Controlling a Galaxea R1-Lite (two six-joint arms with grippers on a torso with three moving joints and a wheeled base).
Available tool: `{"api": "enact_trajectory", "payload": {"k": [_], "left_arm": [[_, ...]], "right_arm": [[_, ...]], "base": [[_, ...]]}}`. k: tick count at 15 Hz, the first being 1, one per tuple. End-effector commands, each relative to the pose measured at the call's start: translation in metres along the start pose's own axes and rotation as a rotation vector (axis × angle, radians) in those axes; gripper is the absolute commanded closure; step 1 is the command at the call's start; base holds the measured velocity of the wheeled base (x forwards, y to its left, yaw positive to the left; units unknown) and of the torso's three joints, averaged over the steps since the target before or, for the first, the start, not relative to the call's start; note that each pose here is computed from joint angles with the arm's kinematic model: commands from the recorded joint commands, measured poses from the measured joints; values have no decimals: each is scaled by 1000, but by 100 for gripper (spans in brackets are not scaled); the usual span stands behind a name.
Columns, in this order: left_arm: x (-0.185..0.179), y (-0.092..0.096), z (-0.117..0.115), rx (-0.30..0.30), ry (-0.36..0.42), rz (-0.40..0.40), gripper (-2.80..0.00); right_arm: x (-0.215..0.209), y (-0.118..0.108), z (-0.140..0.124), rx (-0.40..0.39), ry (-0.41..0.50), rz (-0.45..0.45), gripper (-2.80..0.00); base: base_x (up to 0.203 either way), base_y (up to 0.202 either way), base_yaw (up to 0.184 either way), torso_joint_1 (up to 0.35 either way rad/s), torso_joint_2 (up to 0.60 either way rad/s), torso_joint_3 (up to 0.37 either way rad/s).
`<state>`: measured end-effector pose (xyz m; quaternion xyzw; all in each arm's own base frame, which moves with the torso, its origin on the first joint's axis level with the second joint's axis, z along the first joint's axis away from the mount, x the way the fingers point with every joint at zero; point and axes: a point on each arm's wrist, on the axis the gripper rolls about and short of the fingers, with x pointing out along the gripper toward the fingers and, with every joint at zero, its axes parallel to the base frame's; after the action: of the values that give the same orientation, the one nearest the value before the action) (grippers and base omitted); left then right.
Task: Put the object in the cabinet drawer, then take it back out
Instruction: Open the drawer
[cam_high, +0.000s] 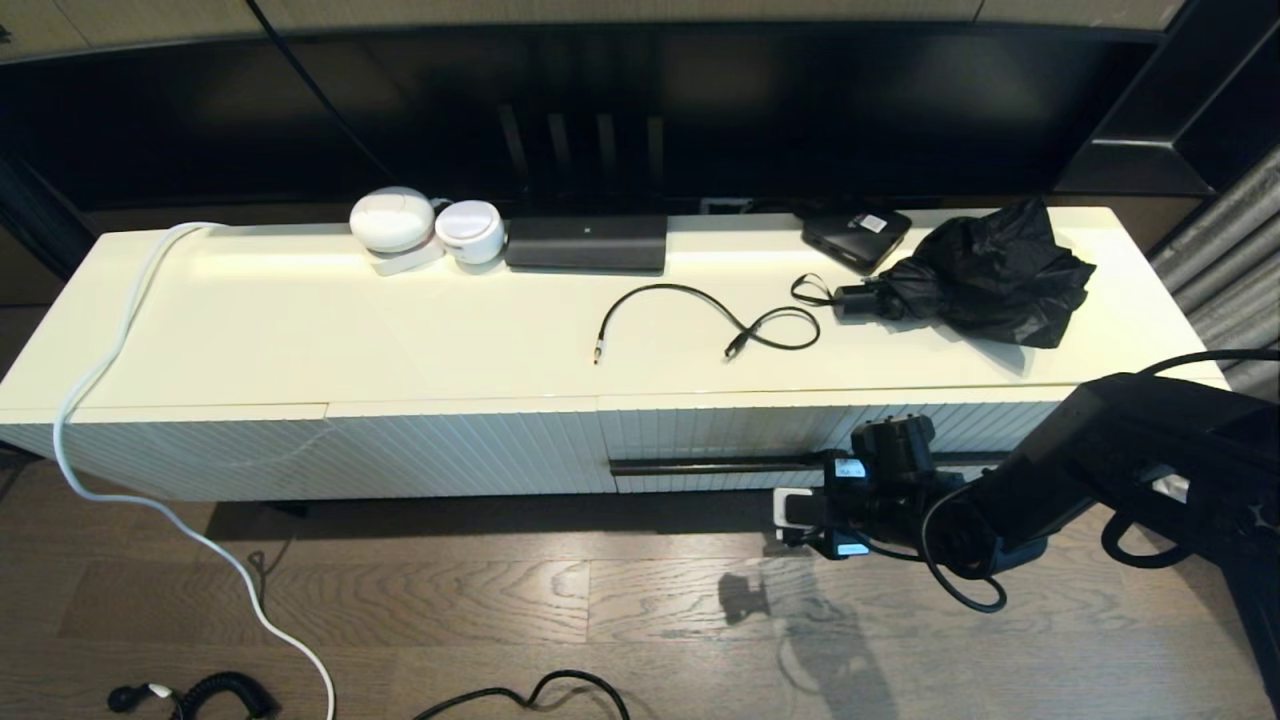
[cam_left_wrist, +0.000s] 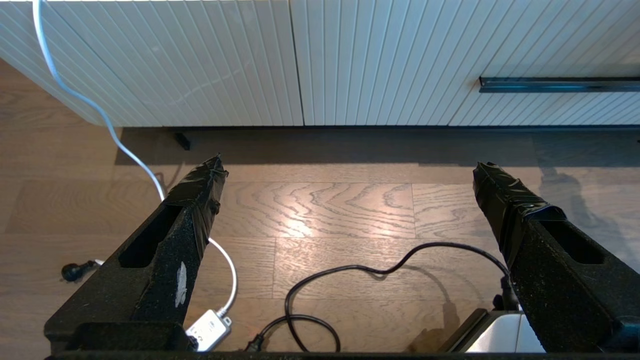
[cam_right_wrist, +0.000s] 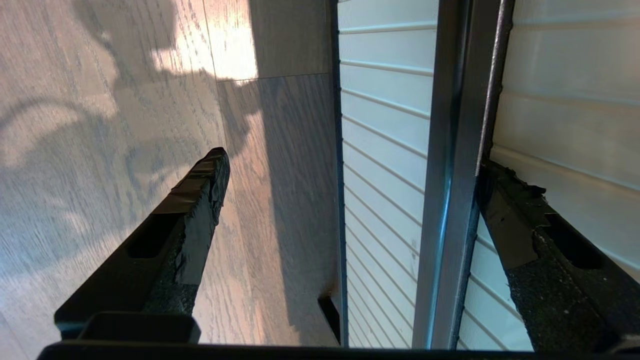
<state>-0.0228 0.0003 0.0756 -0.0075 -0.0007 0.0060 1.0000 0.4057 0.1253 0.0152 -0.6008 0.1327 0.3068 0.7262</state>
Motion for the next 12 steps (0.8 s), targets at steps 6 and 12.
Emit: {"api": "enact_trajectory", "payload": {"k": [6,12], "left_arm": [[0,0,0,0,0,0,-280],[0,0,0,0,0,0,-280]], "right_arm": [[-8,10,-1,-8,6,33,-280],[-15,18,-3,-8,15,62,-280]], "base": [[0,0,0,0,0,0],[0,0,0,0,0,0]]}}
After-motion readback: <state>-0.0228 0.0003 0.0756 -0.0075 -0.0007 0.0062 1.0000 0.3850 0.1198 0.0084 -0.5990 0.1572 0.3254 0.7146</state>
